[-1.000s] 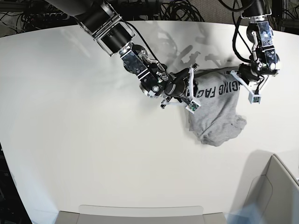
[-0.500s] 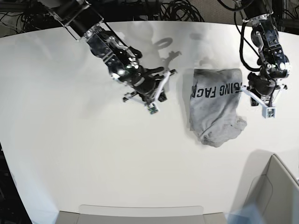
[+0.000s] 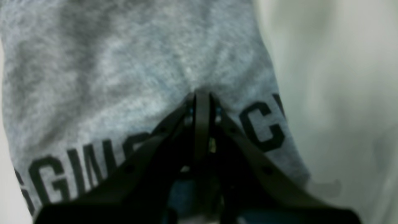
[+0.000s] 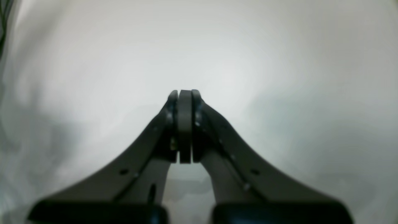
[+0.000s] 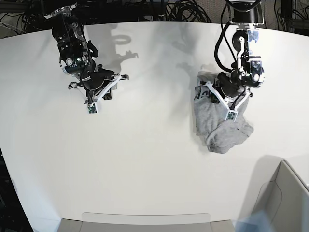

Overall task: Fold the T-shirt properly
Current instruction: 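Carry the bundle away from the right gripper and set it down with the left gripper, then open both grippers and raise them off the bundle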

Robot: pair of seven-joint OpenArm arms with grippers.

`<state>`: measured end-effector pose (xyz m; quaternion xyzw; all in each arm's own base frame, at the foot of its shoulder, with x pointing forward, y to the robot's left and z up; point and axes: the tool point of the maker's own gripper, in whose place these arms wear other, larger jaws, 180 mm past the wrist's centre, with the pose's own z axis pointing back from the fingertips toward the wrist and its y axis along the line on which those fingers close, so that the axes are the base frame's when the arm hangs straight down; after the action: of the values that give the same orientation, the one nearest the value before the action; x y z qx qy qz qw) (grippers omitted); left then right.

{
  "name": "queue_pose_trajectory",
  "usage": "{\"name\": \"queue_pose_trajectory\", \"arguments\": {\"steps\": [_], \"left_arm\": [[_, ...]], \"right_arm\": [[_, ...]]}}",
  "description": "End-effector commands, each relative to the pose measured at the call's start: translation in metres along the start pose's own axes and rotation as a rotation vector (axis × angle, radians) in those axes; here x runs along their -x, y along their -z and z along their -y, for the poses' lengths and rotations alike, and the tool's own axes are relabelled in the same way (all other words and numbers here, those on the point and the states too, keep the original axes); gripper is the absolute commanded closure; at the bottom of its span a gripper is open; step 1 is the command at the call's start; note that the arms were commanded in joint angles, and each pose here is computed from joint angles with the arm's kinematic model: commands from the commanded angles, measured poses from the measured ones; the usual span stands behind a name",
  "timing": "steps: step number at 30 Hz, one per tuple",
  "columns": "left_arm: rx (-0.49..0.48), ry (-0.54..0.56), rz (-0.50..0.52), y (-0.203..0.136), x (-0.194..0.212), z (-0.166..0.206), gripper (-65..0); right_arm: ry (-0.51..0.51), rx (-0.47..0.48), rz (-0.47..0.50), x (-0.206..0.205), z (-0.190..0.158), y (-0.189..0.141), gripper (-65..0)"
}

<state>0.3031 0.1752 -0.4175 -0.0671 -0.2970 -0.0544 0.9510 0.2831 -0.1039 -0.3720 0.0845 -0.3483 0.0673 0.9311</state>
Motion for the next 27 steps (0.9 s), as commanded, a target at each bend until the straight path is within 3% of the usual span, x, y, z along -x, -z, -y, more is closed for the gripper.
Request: {"name": "queue_pose_trajectory", "arguments": {"steps": [1,9,17,21,24,27], "left_arm": [[-0.065,0.015,-0.011,-0.001,0.002,-0.025,-0.2],[-0.217,0.036,-0.094,-0.006,0.043,-0.116,0.0],[-0.293,0.092,-0.076,-0.027,0.027,-0.154,0.0],[-0.319,0.1,0.069,-0.052,-0.018,-0.152,0.0],[-0.326,0.069,0.21,-0.073,-0.05,-0.142,0.0],[-0.348,0.013,0.353,-0.1,-0.078,-0.137,0.0]], "right_arm": [[-0.014,0.006,0.027,-0.009,0.006,-0.005,0.0],[-0.042,0.031,0.005,-0.003,0.018,-0.007,0.0],[-0.046,0.025,0.001,-0.001,0.016,-0.007,0.0],[-0.055,0.025,0.012,-0.003,0.016,-0.007,0.0],[-0.13,-0.026,0.03,-0.011,0.009,-0.008,0.0],[-0.205,-0.075,0.133,-0.036,0.003,-0.018,0.0]]}}
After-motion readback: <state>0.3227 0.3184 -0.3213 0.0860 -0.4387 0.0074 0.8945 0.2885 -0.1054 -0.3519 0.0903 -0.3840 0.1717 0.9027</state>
